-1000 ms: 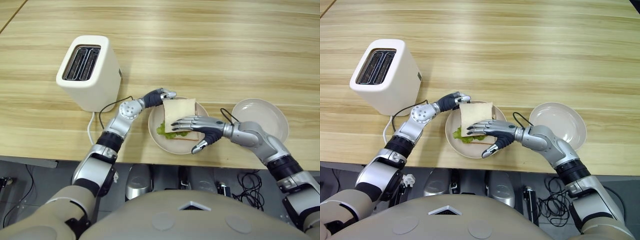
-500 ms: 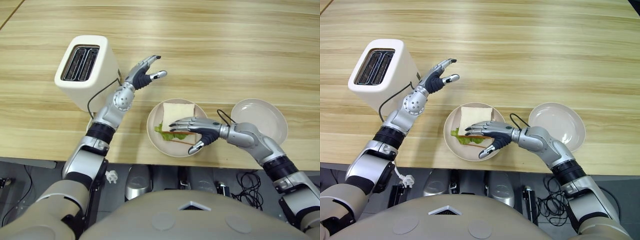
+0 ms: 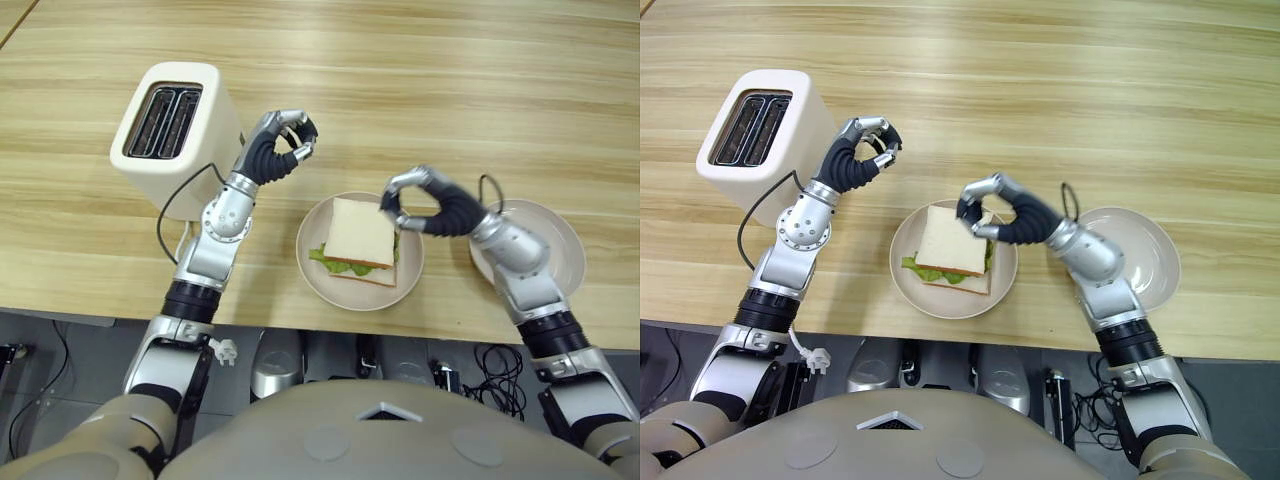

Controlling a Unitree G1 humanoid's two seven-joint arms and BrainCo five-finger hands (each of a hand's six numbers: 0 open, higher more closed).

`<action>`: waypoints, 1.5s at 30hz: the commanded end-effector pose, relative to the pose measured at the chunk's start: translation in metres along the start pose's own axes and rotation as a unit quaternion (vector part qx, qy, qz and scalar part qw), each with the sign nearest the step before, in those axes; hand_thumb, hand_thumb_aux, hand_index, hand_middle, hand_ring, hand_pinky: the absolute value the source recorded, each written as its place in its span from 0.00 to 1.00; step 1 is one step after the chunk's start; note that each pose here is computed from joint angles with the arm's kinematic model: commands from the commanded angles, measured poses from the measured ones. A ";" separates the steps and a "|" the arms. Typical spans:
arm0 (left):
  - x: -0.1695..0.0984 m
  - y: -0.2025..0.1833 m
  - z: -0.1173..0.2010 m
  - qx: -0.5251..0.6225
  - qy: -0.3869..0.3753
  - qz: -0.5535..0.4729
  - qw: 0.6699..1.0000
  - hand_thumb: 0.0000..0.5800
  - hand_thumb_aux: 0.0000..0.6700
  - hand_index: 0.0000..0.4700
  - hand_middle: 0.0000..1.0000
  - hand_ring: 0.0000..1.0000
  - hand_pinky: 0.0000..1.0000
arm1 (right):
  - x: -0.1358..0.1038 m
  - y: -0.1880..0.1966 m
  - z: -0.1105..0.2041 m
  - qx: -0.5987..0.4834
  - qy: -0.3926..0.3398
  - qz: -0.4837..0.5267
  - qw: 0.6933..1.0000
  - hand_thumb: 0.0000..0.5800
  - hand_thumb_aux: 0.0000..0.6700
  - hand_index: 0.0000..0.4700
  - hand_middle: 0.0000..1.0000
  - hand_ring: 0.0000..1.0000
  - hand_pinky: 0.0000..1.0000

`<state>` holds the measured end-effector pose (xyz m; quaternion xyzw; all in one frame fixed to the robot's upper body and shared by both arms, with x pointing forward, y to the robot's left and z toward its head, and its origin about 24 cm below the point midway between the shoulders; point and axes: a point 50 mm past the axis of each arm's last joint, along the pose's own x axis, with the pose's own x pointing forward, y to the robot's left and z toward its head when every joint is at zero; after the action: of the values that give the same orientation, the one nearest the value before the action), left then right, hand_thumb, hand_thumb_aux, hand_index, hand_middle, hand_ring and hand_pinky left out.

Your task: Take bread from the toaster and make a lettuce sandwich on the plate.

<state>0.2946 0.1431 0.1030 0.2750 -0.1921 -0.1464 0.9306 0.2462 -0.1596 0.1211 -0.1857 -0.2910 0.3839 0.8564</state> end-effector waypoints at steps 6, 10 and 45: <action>-0.045 -0.011 0.000 -0.023 0.018 -0.162 0.986 1.00 1.00 0.98 1.00 1.00 1.00 | -0.033 0.002 -0.008 0.090 0.071 0.047 0.992 1.00 1.00 0.98 1.00 1.00 1.00; -0.081 -0.023 -0.004 -0.095 0.040 -0.275 0.956 1.00 1.00 0.98 1.00 1.00 1.00 | -0.056 0.014 -0.014 0.152 0.124 0.116 0.974 1.00 1.00 0.98 1.00 1.00 1.00; -0.049 -0.086 -0.074 0.112 0.116 -0.417 0.895 1.00 1.00 0.98 1.00 1.00 1.00 | -0.069 0.046 -0.094 -0.061 0.363 0.340 0.865 1.00 1.00 0.98 1.00 1.00 1.00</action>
<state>0.2618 0.1192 -0.0061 0.4260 0.0146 -0.4804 0.7665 0.2360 -0.1841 0.0059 -0.4442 0.0734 0.5516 0.7022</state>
